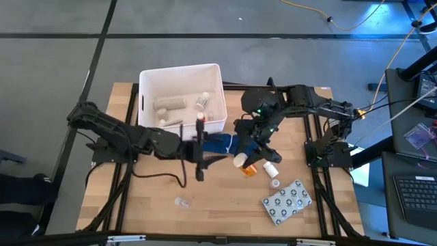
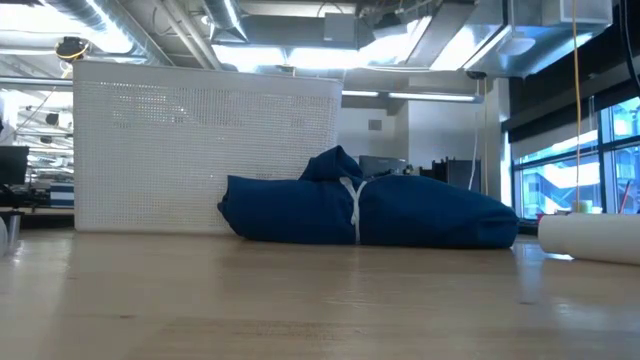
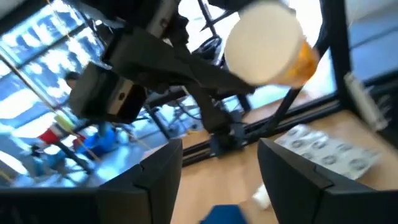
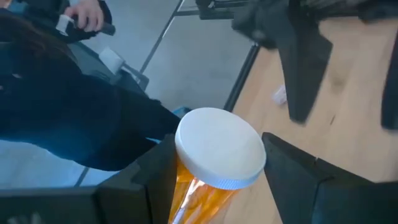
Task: Pick & place medical supplies in basket/bin
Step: Put the orange pill bottle into the white container
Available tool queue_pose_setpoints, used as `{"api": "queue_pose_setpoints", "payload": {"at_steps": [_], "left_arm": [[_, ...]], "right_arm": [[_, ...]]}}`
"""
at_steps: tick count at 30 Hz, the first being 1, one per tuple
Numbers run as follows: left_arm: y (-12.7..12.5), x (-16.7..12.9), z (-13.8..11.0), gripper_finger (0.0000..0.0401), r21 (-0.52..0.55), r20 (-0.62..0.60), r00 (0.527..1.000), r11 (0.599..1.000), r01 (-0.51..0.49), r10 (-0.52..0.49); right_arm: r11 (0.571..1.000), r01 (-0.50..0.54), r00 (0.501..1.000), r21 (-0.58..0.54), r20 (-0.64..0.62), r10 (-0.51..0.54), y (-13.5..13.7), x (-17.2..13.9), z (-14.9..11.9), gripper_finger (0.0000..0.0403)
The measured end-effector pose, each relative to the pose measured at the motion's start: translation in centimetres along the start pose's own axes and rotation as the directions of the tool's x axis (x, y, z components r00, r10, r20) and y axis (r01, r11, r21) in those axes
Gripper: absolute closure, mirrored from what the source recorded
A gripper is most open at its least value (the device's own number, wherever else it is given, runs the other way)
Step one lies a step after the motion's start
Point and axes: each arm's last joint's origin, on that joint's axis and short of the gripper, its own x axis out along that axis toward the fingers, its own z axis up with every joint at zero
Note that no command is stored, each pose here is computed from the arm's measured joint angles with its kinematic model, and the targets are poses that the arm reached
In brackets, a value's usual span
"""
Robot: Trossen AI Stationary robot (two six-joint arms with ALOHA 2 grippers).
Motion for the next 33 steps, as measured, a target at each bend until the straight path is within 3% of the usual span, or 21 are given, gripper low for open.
{"api": "queue_pose_setpoints", "payload": {"at_steps": [12,18,22,28,33], "left_arm": [[-0.6,1.3,-0.4,0.0193,0.16,-0.017,0.994,0.981,-0.107,0.111],[-0.6,1.2,0.0,0.0193,0.337,0.035,0.997,0.939,-0.075,0.067],[-0.6,1.2,0.2,0.0193,0.387,0.064,0.997,0.92,-0.064,0.043],[-0.9,0.8,0.5,0.0193,0.337,0.067,0.997,0.94,-0.054,0.033],[-1.1,0.7,0.3,0.0196,0.146,0.044,0.998,0.989,-0.041,0.035]], "right_arm": [[0.994,-0.012,1.0,0.112,-0.002,0.012,0.0,0.0,0.0,0.0195],[0.978,0.046,0.999,0.203,-0.012,-0.045,-0.6,0.7,0.1,0.0195],[0.961,0.005,1.0,0.276,-0.013,-0.001,-1.3,1.1,0.3,0.0195],[0.966,0.015,1.0,0.258,0.005,-0.017,-1.5,1.1,0.5,0.0195],[0.972,0.036,0.998,0.232,0.05,-0.049,-1.3,0.9,0.9,0.0195]]}}
